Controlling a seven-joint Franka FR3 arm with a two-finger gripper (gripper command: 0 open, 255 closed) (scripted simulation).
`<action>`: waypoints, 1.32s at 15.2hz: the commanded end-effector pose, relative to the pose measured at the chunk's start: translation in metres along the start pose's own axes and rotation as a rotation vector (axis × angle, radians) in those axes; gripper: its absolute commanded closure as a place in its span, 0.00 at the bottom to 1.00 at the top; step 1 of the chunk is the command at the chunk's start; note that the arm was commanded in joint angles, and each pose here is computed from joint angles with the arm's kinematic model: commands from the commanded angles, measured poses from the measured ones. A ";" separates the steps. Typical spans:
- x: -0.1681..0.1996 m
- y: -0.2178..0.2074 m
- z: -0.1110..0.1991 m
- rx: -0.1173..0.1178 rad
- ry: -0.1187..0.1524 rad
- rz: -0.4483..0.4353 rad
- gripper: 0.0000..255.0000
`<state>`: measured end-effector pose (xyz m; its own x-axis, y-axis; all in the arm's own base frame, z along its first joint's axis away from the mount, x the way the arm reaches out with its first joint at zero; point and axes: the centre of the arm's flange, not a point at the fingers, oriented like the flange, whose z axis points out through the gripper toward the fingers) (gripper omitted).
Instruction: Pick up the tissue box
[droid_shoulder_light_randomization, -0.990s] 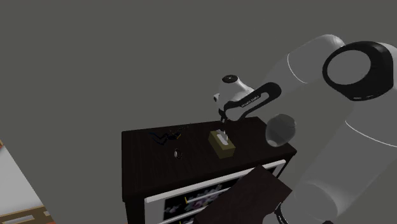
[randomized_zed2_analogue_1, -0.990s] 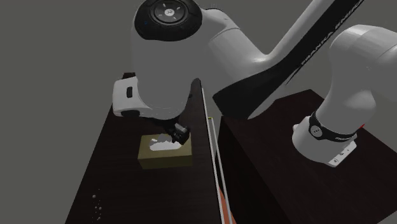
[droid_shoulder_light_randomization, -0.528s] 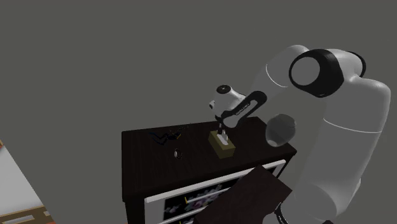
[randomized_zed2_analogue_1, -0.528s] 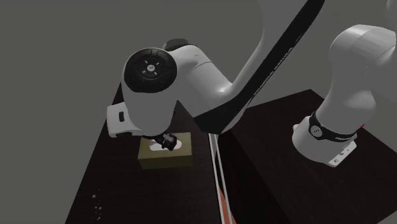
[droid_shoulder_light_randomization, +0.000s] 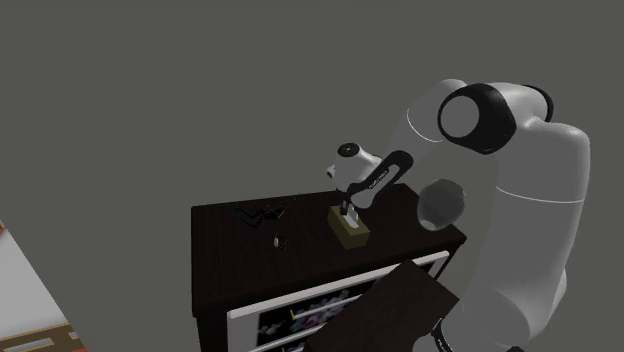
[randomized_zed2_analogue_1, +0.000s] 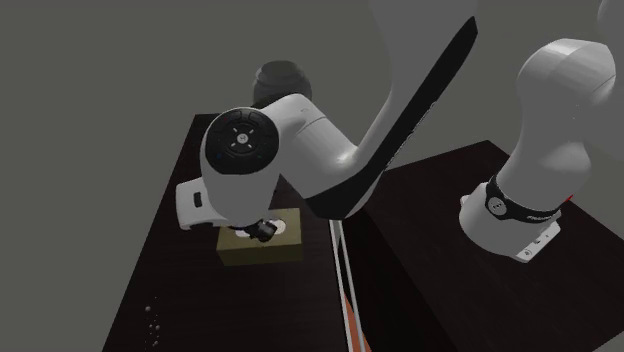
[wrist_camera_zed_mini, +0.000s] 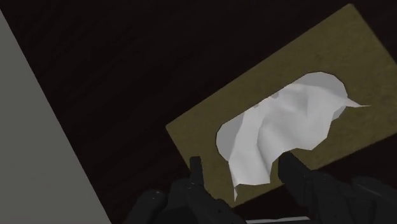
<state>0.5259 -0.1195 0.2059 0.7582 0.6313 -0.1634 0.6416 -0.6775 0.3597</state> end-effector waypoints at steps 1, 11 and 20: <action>0.000 0.000 0.001 0.000 0.000 0.000 1.00; -0.001 0.004 -0.009 0.000 0.000 0.000 1.00; -0.009 0.021 -0.052 0.000 0.000 0.000 1.00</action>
<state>0.5259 -0.1191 0.2575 0.7583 0.6312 -0.1630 0.6413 -0.6774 0.3603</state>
